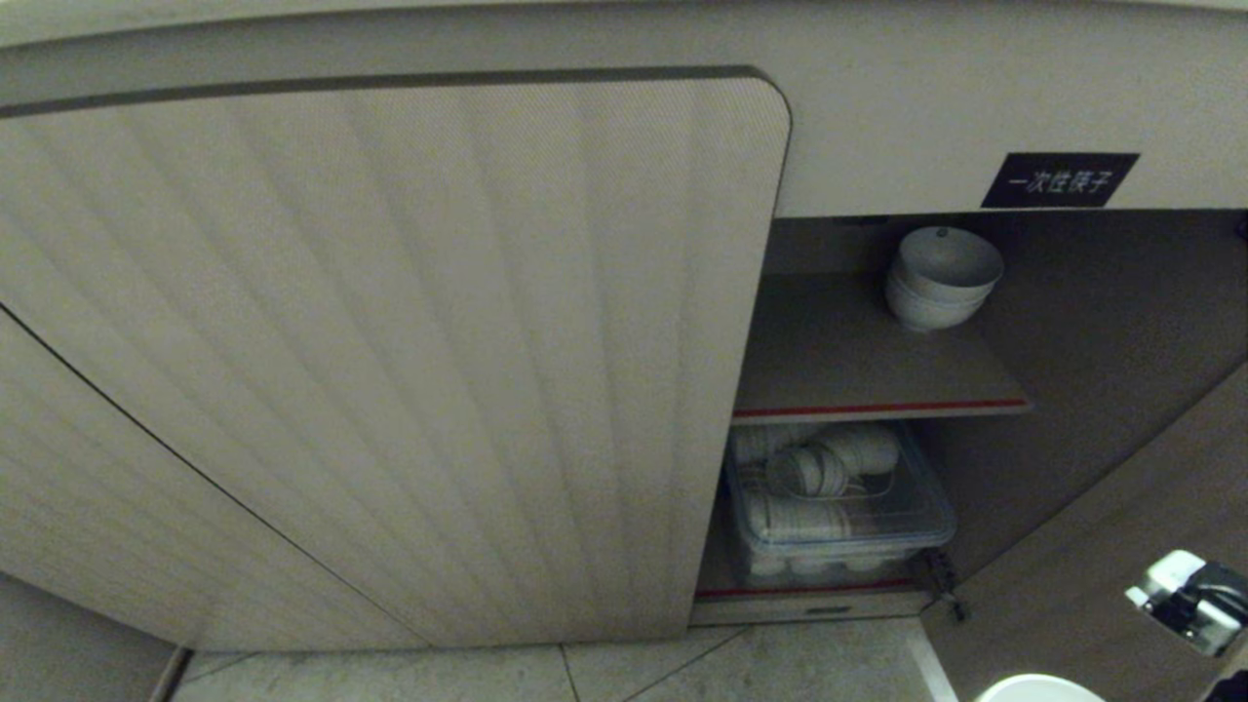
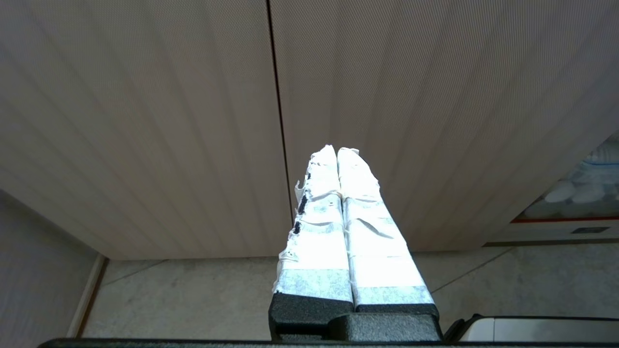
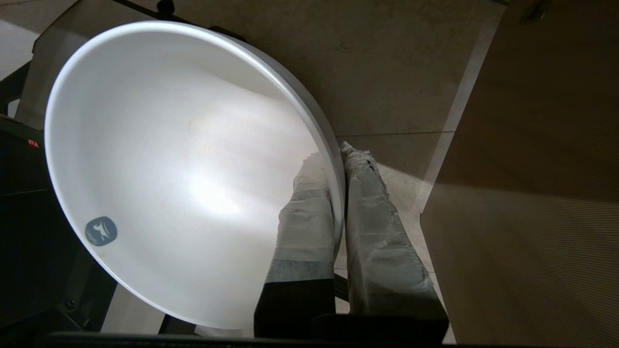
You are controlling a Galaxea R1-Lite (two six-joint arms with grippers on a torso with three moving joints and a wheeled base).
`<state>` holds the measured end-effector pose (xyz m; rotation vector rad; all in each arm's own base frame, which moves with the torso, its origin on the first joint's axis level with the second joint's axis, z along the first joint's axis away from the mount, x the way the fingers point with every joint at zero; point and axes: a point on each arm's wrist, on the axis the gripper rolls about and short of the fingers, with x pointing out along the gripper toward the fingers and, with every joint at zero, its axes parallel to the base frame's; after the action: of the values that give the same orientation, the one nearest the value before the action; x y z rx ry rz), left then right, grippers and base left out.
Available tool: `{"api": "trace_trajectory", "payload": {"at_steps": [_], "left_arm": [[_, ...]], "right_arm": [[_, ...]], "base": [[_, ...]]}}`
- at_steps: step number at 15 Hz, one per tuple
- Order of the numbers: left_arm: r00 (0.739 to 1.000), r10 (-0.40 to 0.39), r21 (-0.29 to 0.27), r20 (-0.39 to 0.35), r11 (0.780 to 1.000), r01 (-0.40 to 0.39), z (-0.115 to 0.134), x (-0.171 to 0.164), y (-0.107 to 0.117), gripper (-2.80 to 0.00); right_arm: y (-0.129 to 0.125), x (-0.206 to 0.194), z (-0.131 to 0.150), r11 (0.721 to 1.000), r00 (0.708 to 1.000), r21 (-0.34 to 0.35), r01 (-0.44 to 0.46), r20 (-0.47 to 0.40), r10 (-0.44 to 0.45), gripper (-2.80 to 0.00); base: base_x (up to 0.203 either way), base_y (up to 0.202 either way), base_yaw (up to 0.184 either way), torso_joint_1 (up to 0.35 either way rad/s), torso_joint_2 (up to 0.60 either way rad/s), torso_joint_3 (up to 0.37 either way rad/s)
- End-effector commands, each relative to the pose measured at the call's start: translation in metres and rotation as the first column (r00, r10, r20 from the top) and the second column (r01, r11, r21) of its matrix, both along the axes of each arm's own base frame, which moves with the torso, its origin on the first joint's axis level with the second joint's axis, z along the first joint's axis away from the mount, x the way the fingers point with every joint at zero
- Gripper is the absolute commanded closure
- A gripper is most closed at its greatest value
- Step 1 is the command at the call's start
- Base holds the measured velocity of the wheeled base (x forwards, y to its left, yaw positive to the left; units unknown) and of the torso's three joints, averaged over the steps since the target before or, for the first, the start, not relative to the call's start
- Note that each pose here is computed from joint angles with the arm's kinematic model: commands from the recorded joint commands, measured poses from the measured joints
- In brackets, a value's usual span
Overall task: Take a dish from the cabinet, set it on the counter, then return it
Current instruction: Place it on the table
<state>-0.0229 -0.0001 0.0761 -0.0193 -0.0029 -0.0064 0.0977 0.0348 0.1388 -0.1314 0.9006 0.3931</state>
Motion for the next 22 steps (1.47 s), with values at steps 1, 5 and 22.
{"api": "trace_trajectory", "payload": {"at_steps": [1, 5, 22], "left_arm": [[1.000, 0.000, -0.001, 0.000, 1.000, 0.000, 0.0000, 0.0000, 0.0000, 0.00], [1.000, 0.000, -0.001, 0.000, 1.000, 0.000, 0.0000, 0.0000, 0.0000, 0.00], [1.000, -0.001, -0.001, 0.000, 1.000, 0.001, 0.0000, 0.0000, 0.0000, 0.00]], "right_arm": [[-0.0003, -0.0011, 0.0001, 1.000, 1.000, 0.001, -0.001, 0.002, 0.001, 0.00], [0.0001, -0.0094, -0.0035, 0.999, 0.999, 0.003, -0.033, 0.006, 0.033, 0.00], [0.0061, -0.0107, -0.0034, 0.998, 0.999, 0.035, -0.049, -0.013, 0.050, 0.00]], "base": [[0.000, 0.000, 0.000, 0.000, 0.00, 0.000], [0.000, 0.000, 0.000, 0.000, 0.00, 0.000], [0.000, 0.000, 0.000, 0.000, 0.00, 0.000]]}}
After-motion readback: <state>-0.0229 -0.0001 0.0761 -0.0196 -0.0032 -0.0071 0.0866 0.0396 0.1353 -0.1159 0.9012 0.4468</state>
